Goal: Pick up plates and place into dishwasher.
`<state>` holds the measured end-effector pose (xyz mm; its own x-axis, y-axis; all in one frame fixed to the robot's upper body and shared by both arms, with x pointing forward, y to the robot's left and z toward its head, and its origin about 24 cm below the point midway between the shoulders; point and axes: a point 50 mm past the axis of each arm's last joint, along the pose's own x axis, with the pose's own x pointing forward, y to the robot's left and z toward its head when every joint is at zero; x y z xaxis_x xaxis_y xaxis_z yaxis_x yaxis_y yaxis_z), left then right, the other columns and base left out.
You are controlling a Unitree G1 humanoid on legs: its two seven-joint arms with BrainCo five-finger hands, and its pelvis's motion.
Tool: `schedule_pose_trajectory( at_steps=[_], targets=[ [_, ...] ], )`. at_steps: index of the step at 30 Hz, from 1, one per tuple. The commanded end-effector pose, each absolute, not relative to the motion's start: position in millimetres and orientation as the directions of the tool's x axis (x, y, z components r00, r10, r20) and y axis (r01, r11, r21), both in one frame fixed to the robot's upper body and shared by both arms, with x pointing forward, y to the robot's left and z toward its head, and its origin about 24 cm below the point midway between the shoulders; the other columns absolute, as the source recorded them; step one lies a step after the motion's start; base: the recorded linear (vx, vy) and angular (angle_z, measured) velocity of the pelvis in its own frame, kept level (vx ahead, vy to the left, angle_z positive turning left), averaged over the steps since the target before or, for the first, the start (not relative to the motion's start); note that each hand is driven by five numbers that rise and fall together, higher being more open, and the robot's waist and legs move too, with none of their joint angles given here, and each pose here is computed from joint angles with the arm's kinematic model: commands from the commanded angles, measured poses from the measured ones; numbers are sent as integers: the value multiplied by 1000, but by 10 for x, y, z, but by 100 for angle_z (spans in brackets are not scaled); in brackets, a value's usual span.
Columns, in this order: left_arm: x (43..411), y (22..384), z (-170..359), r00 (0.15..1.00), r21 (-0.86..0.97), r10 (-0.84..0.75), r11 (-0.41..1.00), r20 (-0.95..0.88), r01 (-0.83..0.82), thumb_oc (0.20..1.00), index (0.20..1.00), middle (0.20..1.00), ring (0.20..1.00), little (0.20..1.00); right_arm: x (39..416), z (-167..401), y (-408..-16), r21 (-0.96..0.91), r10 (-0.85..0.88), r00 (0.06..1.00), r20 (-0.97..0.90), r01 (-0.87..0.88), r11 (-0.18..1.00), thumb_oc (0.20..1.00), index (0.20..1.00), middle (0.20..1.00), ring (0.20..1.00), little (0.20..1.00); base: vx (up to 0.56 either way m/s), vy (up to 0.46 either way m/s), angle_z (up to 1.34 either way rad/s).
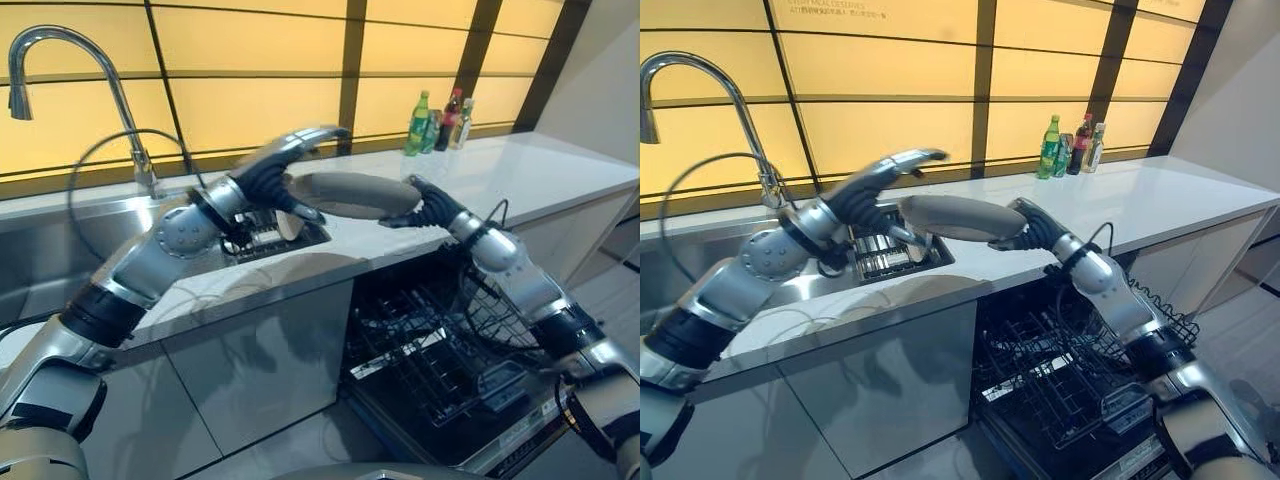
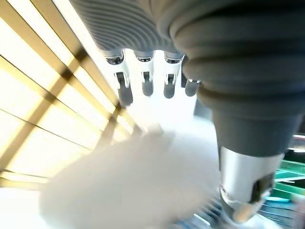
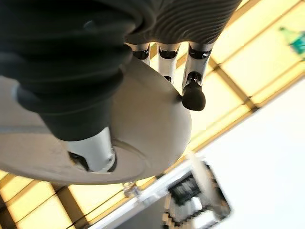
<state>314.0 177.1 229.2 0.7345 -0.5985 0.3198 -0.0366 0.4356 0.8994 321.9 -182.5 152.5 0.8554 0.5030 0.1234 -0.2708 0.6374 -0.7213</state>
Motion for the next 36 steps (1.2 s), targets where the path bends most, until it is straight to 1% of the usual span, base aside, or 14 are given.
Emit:
schedule_pose_trajectory(
  at_steps=[1, 2, 4, 8, 9, 13, 16, 18, 21, 24, 26, 28, 33, 36],
  targets=[
    [3207, 2369, 2530, 807, 869, -374, 381, 458, -316, 1000, 1000, 1000, 1000, 1000, 3133, 1867, -2082, -742, 491, 843, 221, -181, 645, 200, 200, 200, 200, 200, 15, 28, -14],
    [3213, 2439, 2528, 816, 868, -351, 373, 459, -328, 1000, 1000, 1000, 1000, 1000, 3118, 1847, -2127, -745, 483, 851, 208, -182, 642, 200, 200, 200, 200, 200, 18, 35, -11],
    [3213, 2689, 2530, 840, 859, -257, 335, 479, -387, 1000, 1000, 1000, 1000, 1000, 3050, 1770, -2304, -764, 448, 879, 162, -175, 621, 200, 200, 200, 200, 200, 20, 39, -13],
    [3140, 3053, 2567, 846, 836, -117, 269, 521, -478, 1000, 1000, 1000, 1000, 1000, 2918, 1574, -2611, -764, 367, 927, 72, -185, 618, 200, 200, 200, 200, 200, 24, 35, -19],
    [3132, 3096, 2561, 845, 834, -98, 257, 525, -488, 1000, 1000, 1000, 1000, 1000, 2898, 1534, -2650, -767, 354, 934, 53, -189, 613, 200, 200, 200, 200, 200, 16, 37, -19],
    [3104, 3319, 2603, 835, 830, -9, 114, 551, -546, 1000, 1000, 1000, 1000, 1000, 2775, 1314, -2895, -743, 278, 956, -88, -249, 621, 200, 200, 200, 200, 200, 23, 38, -12],
    [3121, 3402, 2622, 835, 831, 32, 82, 550, -550, 1000, 1000, 1000, 1000, 1000, 2724, 1183, -2957, -717, 260, 955, -143, -281, 637, 200, 200, 200, 200, 200, 36, 28, -18],
    [3137, 3430, 2622, 841, 841, 32, 12, 540, -541, 1000, 1000, 1000, 1000, 1000, 2702, 1095, -2977, -703, 246, 952, -184, -302, 644, 200, 200, 200, 200, 200, 30, 44, -11],
    [3179, 3435, 2658, 847, 847, 24, -48, 530, -529, 1000, 1000, 1000, 1000, 1000, 2704, 955, -2976, -691, 225, 940, -257, -342, 637, 200, 200, 200, 200, 200, 25, 51, -20],
    [3243, 3384, 2716, 861, 850, -16, -149, 509, -505, 1000, 1000, 1000, 1000, 1000, 2717, 781, -2956, -642, 207, 919, -337, -385, 663, 200, 200, 200, 200, 200, 26, 78, -7],
    [3301, 3353, 2765, 871, 852, -17, -201, 491, -484, 1000, 1000, 1000, 1000, 1000, 2754, 679, -2900, -611, 209, 908, -362, -401, 682, 200, 200, 200, 200, 200, -10, 79, -9],
    [3367, 3310, 2840, 876, 846, -12, -254, 483, -470, 1000, 1000, 1000, 1000, 1000, 2855, 627, -2783, -583, 226, 903, -365, -411, 700, 200, 200, 200, 200, 200, -87, 96, -7],
    [3507, 3158, 3117, 848, 803, -16, -312, 530, -508, 1000, 1000, 1000, 1000, 1000, 3231, 709, -2470, -535, 254, 889, -381, -435, 724, 200, 200, 200, 200, 200, -183, 81, -14],
    [3556, 3057, 3236, 841, 775, -45, -366, 539, -516, 1000, 1000, 1000, 1000, 1000, 3379, 781, -2392, -516, 266, 880, -393, -450, 729, 200, 200, 200, 200, 200, -149, 57, 4]
  ],
)
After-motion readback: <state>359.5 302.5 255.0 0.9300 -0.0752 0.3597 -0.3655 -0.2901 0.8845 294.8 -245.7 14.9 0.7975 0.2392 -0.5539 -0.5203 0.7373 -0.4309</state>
